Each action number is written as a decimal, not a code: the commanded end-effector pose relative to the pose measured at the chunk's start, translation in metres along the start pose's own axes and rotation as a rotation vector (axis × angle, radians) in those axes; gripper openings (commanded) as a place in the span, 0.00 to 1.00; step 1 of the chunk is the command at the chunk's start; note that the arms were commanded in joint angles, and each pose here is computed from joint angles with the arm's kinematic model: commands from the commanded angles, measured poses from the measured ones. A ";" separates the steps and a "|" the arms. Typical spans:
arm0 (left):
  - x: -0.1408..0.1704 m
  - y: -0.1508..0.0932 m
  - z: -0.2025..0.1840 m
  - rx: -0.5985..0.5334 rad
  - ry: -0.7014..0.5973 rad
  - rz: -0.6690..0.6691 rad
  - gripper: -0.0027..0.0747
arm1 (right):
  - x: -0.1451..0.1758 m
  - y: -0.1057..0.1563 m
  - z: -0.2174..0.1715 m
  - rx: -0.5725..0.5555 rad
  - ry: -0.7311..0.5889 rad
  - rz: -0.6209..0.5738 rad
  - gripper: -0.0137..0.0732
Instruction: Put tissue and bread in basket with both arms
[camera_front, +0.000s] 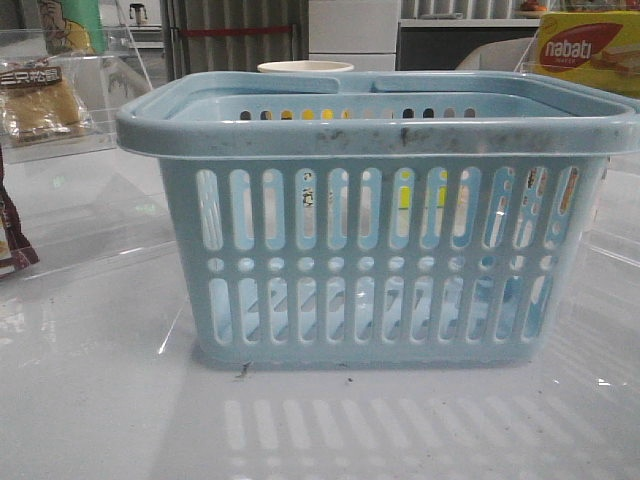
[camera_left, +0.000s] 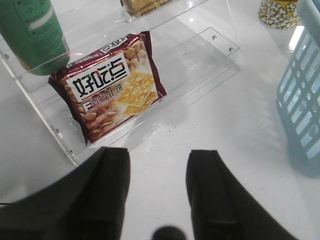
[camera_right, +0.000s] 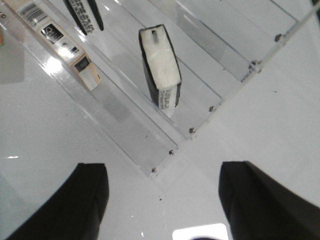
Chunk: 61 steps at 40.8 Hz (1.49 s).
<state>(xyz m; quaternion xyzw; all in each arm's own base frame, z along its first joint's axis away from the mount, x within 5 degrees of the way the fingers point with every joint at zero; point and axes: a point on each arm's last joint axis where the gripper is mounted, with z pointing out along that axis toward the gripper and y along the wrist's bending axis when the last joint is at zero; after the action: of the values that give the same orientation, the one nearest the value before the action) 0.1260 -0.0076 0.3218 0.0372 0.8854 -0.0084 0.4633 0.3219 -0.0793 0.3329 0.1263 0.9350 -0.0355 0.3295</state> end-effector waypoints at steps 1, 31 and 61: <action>-0.014 0.000 -0.004 -0.002 -0.102 0.000 0.46 | -0.025 -0.003 0.000 0.013 -0.085 -0.002 0.81; -0.014 0.000 -0.004 -0.002 -0.102 0.000 0.46 | -0.047 -0.002 0.075 0.013 -0.137 -0.010 0.55; -0.015 0.000 -0.005 -0.002 -0.106 0.000 0.46 | -0.055 0.061 -0.076 -0.157 -0.440 -0.105 0.42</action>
<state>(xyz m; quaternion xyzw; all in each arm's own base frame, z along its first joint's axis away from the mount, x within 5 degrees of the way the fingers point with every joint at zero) 0.1264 -0.0076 0.3223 0.0380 0.8838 -0.0080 0.4662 0.3554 -0.0369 0.3790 0.0605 0.8888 -0.0147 0.4541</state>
